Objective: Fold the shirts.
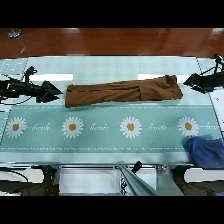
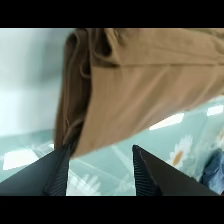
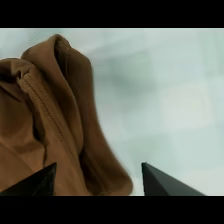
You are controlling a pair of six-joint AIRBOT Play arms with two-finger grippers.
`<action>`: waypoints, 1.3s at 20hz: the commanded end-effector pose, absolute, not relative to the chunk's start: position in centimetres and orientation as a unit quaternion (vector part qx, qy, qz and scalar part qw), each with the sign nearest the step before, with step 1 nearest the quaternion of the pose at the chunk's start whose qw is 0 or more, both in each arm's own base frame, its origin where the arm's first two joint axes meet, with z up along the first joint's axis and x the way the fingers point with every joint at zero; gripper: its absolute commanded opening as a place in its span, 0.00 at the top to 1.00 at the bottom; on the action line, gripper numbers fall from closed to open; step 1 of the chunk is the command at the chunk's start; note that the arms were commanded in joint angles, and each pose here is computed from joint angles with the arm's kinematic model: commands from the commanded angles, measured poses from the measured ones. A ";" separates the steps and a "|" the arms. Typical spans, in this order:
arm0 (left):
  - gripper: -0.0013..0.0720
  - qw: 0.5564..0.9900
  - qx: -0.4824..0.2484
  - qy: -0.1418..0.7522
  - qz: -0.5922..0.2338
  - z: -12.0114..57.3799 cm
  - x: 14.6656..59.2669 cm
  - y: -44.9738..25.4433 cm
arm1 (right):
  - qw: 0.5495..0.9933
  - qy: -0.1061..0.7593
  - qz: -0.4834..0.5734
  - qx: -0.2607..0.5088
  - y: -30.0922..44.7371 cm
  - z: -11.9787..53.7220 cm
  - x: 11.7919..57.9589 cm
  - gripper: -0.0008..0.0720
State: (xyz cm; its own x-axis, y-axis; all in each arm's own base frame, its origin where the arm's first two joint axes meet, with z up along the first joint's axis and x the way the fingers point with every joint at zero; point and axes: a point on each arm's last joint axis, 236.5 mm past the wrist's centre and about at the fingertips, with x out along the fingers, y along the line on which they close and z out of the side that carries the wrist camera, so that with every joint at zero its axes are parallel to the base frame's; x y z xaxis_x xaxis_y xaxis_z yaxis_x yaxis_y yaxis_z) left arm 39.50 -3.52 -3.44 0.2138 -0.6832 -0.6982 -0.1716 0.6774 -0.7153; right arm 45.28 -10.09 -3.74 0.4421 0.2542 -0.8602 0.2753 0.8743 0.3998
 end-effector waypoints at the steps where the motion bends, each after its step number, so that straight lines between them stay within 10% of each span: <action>1: 0.35 0.707 -0.349 0.579 -0.207 0.1 38.8 -3.6 | 0.782 0.525 0.013 0.335 -9.3 -4.3 45.2 0.13; 12: 0.35 0.761 -0.349 0.486 -0.251 8.8 39.4 -5.4 | 0.691 0.621 0.101 0.357 1.5 -12.2 44.3 0.14; 15: 0.41 0.764 -0.352 0.479 -0.249 9.1 39.6 -5.3 | 0.713 0.612 0.130 0.318 3.3 -11.4 45.0 0.94; 20: 0.95 0.804 -0.325 0.433 -0.245 11.2 41.5 -7.3 | 0.771 0.556 0.168 0.261 4.2 -2.3 45.3 0.94; 26: 0.96 0.812 -0.259 0.408 -0.327 11.8 41.4 -22.0 | 0.841 0.484 0.183 0.160 8.3 10.1 41.9 0.94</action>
State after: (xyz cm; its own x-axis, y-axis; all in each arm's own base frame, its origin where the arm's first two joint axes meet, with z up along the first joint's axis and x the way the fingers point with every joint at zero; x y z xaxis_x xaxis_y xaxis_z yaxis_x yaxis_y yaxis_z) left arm 40.99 -16.03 11.09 0.4241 -0.7363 -0.5273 0.2445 0.6538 -0.7161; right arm 43.97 6.84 5.27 0.4072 0.5094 -0.7581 -0.0931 0.8488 0.5204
